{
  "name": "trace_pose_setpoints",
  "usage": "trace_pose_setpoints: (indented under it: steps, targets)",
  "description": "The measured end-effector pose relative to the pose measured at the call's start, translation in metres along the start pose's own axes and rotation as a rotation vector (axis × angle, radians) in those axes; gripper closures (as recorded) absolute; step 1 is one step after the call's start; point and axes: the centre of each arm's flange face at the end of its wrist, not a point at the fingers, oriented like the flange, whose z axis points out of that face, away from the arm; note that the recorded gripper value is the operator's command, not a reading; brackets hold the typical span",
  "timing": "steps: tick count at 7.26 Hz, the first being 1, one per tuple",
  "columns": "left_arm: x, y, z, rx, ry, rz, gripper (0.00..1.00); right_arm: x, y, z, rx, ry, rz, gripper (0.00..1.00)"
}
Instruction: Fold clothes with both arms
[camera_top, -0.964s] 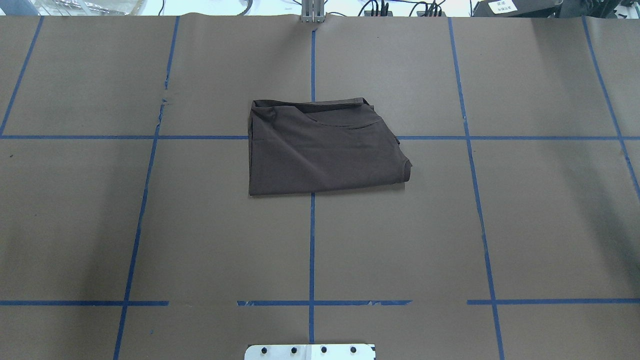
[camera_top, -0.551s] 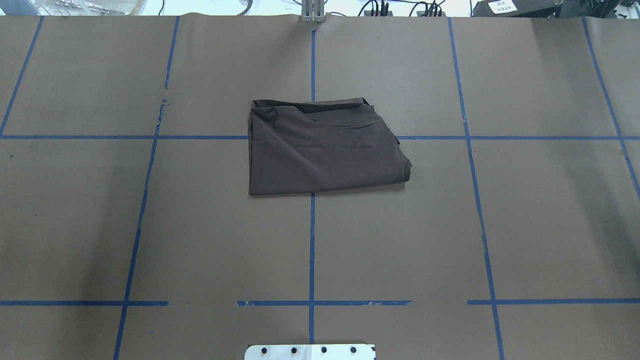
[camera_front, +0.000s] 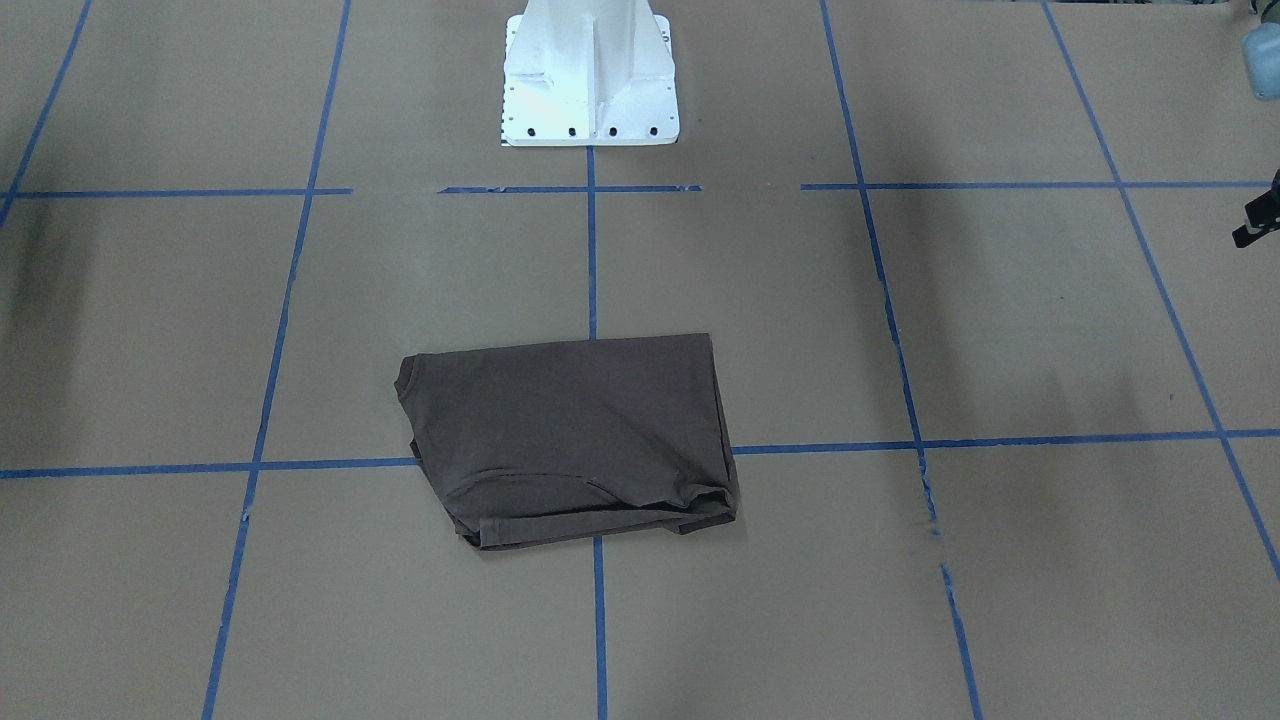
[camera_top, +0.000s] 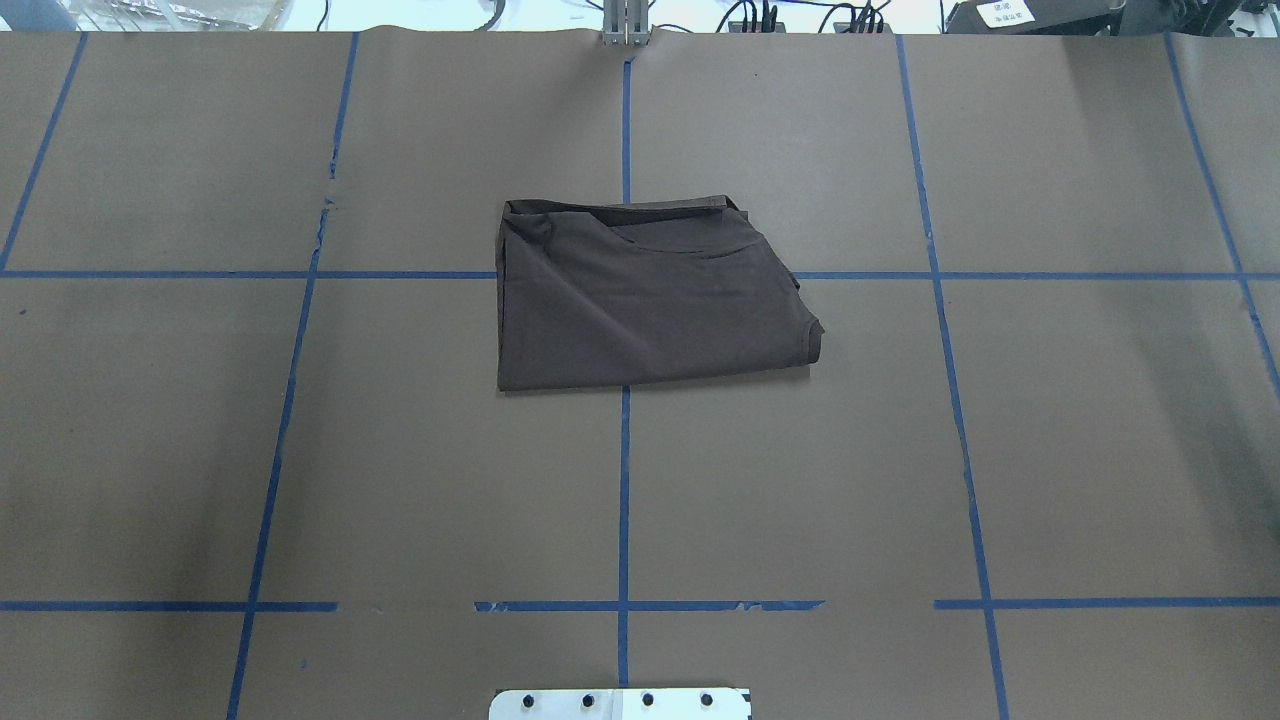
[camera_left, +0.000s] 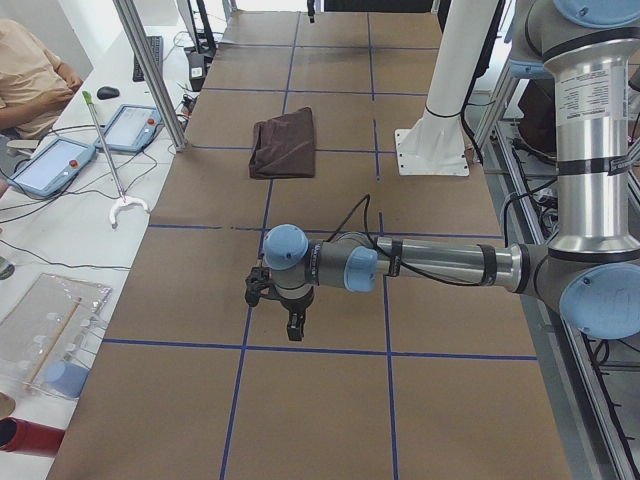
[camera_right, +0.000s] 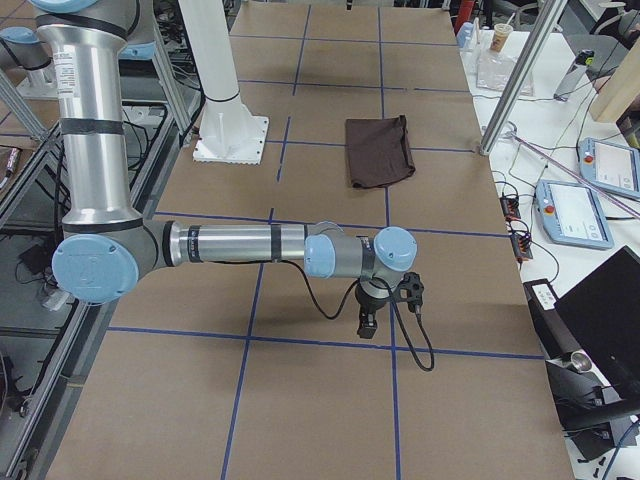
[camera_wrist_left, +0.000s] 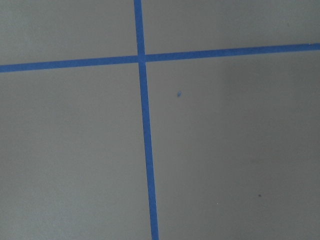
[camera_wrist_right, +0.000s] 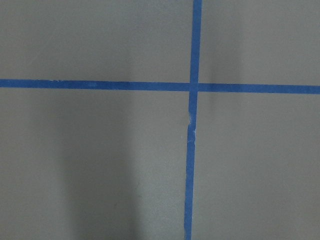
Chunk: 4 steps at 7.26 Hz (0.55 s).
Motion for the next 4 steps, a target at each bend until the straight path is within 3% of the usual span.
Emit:
trace_pose_setpoints:
  steps: [4]
  targets:
    - [0.0019,-0.0133,0.001,0.02,0.004,0.022,0.0,-0.0079,-0.0015,-0.0081,0.016,-0.001,-0.016,0.0]
